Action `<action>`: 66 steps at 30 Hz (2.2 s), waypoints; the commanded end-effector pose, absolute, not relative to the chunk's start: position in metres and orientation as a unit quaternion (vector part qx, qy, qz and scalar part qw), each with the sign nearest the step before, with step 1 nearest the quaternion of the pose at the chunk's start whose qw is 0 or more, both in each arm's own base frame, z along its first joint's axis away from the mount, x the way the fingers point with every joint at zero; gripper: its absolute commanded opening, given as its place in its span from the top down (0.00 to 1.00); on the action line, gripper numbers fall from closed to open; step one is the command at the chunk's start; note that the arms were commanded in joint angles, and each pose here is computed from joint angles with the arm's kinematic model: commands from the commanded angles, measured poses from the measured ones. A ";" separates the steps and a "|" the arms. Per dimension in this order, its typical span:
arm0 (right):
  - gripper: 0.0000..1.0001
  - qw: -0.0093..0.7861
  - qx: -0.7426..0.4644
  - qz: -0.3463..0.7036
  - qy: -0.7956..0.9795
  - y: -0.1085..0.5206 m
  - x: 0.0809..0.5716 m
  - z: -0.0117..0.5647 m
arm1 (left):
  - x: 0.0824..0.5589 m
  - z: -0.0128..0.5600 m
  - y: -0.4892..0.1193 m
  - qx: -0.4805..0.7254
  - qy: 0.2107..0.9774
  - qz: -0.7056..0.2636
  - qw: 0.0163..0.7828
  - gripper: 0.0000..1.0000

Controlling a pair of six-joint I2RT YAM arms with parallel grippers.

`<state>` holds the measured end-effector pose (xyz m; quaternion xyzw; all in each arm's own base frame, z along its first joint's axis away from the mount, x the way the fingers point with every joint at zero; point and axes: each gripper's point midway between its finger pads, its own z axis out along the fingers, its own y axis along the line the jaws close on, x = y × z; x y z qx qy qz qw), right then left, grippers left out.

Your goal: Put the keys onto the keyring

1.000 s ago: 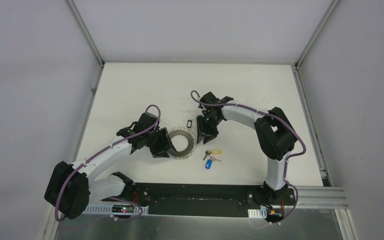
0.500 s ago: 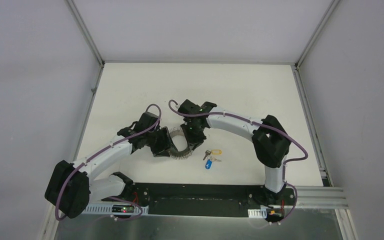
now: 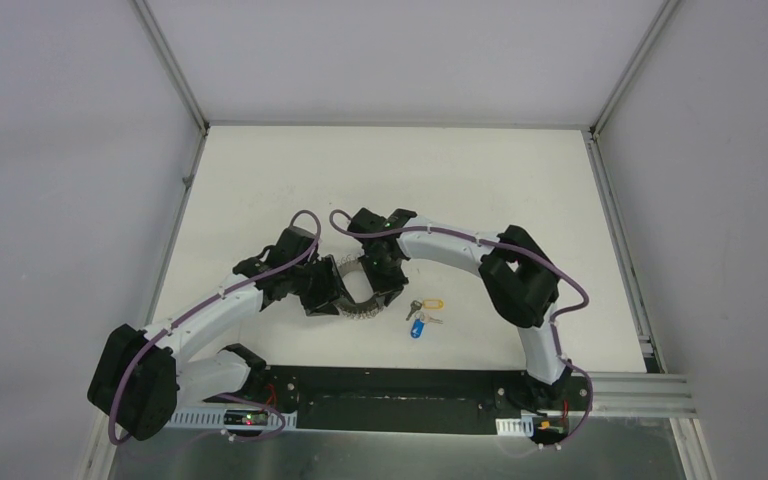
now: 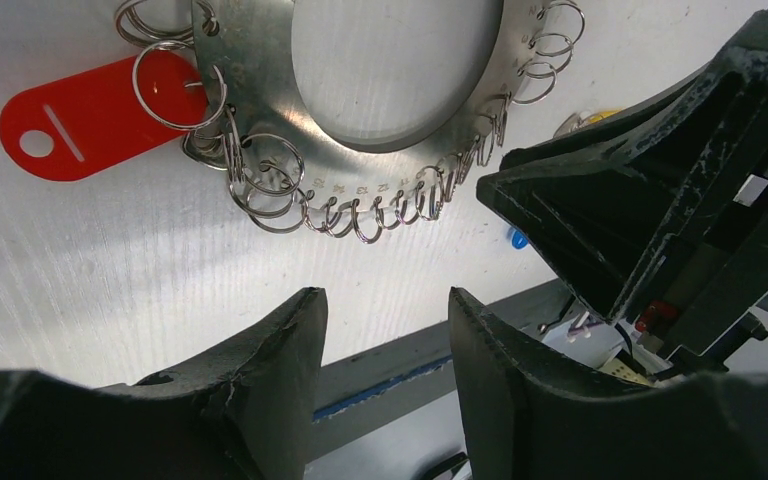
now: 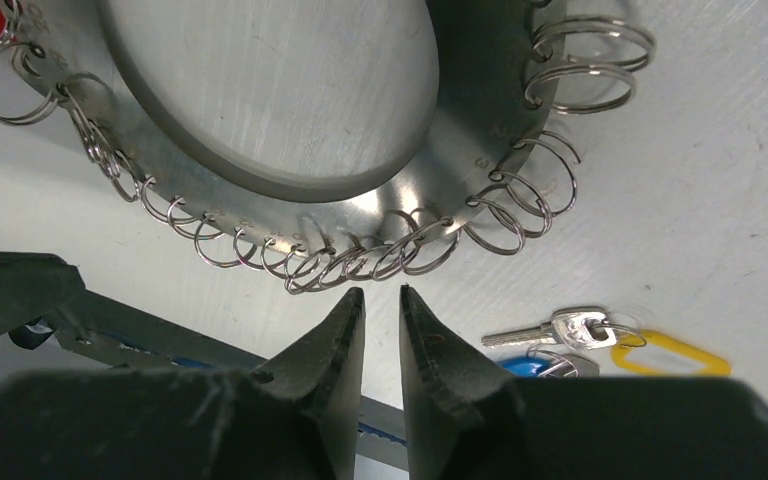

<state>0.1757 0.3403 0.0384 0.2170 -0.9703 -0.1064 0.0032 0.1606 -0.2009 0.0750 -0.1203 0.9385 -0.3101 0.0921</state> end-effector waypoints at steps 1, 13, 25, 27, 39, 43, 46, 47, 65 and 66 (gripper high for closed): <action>0.78 -0.016 0.209 -0.121 -0.970 0.355 0.184 0.048 | 0.162 0.076 -0.203 -0.114 0.937 -0.313 0.104 0.50; 0.68 -0.018 0.204 -0.104 -0.973 0.353 0.188 0.035 | 0.159 0.072 -0.201 -0.117 0.938 -0.310 0.102 0.50; 0.74 -0.059 0.216 -0.069 -0.972 0.344 0.200 0.048 | 0.157 0.071 -0.199 -0.119 0.938 -0.308 0.103 0.50; 0.73 -0.064 0.220 -0.068 -0.971 0.343 0.202 0.053 | 0.157 0.071 -0.199 -0.119 0.938 -0.309 0.103 0.50; 0.44 -0.057 0.186 -0.227 -0.954 0.355 0.216 0.090 | 0.158 0.074 -0.200 -0.116 0.936 -0.314 0.106 0.50; 0.41 -0.072 0.160 -0.248 -0.953 0.346 0.247 0.095 | 0.157 0.073 -0.200 -0.117 0.937 -0.313 0.105 0.50; 0.41 -0.067 0.150 -0.247 -0.955 0.343 0.267 0.089 | 0.156 0.072 -0.199 -0.121 0.937 -0.312 0.104 0.50; 0.42 -0.066 0.148 -0.246 -0.956 0.344 0.273 0.086 | 0.156 0.071 -0.199 -0.121 0.937 -0.311 0.103 0.50; 0.74 -0.006 0.140 -0.243 -0.960 0.348 0.271 0.049 | 0.161 0.043 -0.193 -0.173 0.943 -0.276 0.064 0.59; 0.76 -0.002 0.138 -0.242 -0.960 0.344 0.267 0.047 | 0.163 0.040 -0.192 -0.175 0.944 -0.273 0.061 0.60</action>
